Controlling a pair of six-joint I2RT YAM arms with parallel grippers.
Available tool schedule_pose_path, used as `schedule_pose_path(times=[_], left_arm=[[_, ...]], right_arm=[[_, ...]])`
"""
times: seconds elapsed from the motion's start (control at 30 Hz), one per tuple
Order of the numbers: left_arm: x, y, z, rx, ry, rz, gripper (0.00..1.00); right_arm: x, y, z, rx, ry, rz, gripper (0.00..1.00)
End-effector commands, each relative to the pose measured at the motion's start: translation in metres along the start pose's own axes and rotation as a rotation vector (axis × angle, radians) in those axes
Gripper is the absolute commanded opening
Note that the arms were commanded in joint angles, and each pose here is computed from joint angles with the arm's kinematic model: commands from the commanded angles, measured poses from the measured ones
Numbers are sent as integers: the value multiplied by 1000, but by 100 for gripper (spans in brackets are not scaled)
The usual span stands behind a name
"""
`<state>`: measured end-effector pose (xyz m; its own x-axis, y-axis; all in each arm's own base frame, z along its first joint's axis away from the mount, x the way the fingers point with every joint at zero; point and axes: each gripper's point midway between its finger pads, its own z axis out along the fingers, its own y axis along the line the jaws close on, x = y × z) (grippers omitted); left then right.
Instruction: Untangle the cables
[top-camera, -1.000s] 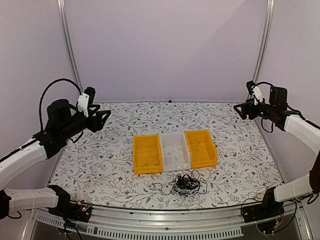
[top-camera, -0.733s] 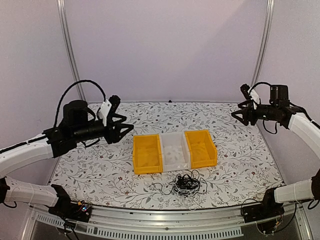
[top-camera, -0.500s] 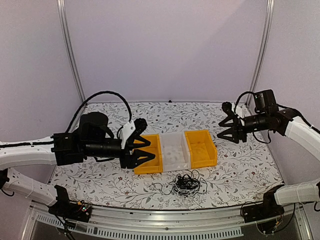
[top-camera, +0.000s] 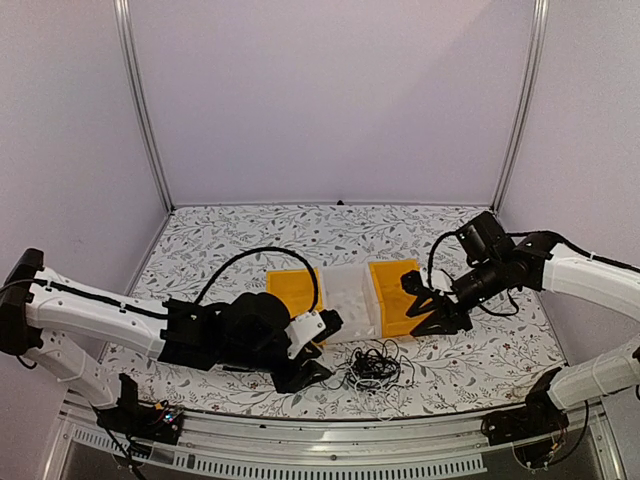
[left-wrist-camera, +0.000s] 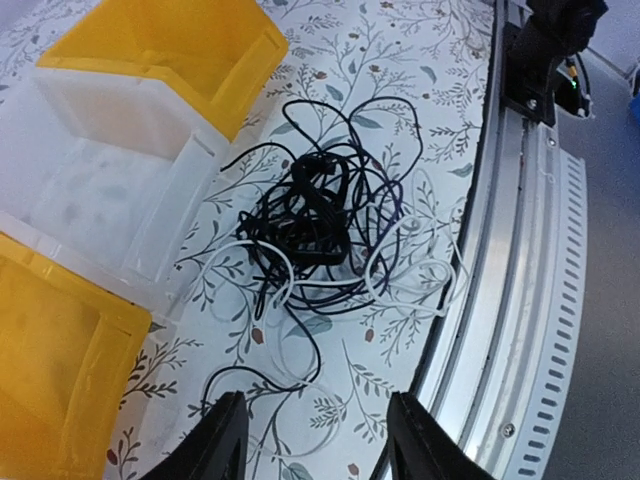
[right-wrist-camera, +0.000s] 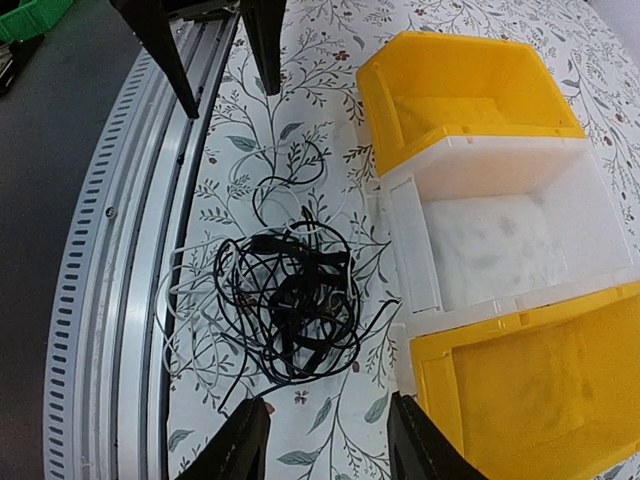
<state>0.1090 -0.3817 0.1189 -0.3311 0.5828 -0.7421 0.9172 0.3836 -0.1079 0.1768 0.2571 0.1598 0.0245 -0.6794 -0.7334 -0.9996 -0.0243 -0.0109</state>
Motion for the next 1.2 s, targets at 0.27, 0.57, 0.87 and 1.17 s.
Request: schedule_pose_path(times=[0.27, 0.57, 0.87, 1.17], left_arm=[[-2, 64, -18, -297, -136, -354, 45], [24, 96, -67, -384, -295, -535, 50], [22, 116, -106, -462, -418, -578, 53], [28, 116, -105, -454, -426, -597, 55]], right_arm=[[-42, 4, 42, -89, 22, -97, 34], [-66, -7, 92, -136, 116, -2, 29], [-41, -4, 130, -217, 296, 73, 37], [-21, -7, 146, -194, 383, 104, 40]])
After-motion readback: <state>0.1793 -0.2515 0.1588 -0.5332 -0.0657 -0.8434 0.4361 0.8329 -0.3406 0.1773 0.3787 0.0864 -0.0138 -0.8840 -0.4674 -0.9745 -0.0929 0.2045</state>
